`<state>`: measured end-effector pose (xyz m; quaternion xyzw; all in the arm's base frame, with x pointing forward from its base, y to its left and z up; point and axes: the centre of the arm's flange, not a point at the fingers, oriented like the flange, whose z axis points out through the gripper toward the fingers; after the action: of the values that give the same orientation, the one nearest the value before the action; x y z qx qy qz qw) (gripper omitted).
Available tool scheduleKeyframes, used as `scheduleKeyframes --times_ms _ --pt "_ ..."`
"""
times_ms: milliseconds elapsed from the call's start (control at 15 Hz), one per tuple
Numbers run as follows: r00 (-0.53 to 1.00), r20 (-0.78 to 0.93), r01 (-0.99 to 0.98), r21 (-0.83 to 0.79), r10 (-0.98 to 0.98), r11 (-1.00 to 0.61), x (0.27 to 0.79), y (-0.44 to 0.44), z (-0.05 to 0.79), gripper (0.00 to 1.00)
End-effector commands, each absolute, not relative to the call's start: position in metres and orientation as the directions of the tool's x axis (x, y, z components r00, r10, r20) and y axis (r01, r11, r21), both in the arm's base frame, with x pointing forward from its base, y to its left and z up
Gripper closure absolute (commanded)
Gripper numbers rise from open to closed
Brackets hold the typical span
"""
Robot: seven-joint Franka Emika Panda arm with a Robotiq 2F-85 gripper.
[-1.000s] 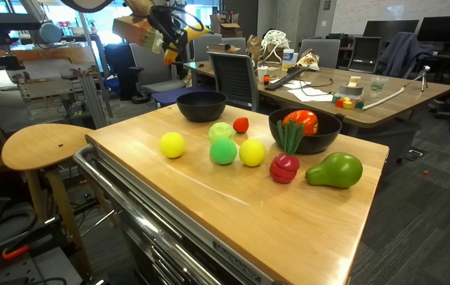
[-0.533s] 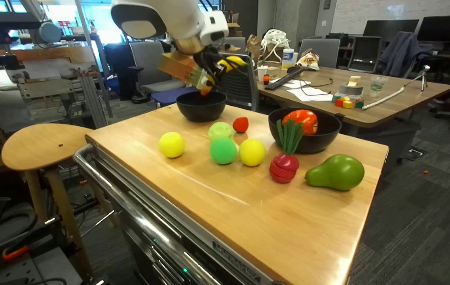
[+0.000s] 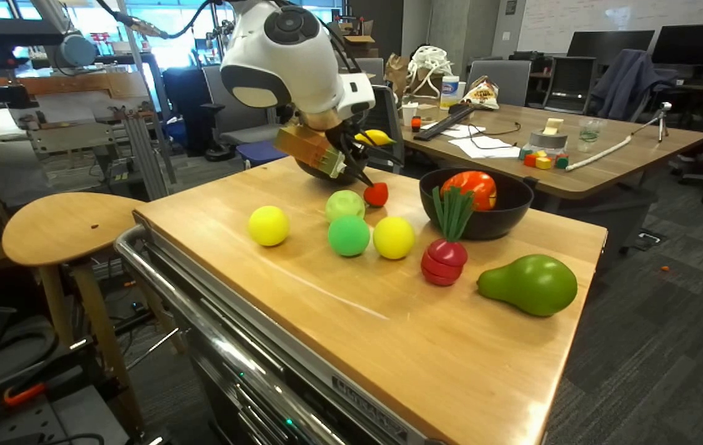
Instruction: Pick up the fruit toys from the table and put them in the two black bowls.
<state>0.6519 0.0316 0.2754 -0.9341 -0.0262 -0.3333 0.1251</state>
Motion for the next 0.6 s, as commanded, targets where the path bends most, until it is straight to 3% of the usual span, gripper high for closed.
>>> scheduleKeyframes --times_ms 0,67,400,533 --pt "0.748 0.664 0.169 -0.206 -0.011 -0.964 0.670 0.041 0.273 0.37" --pt "0.744 0.669 0.180 -0.202 -0.001 -0.963 0.670 0.044 0.273 0.36" --pt "0.725 0.687 0.226 -0.174 0.047 -0.958 0.661 0.050 0.278 0.01" --pt "0.718 0.693 0.243 -0.162 0.065 -0.956 0.654 0.049 0.278 0.00"
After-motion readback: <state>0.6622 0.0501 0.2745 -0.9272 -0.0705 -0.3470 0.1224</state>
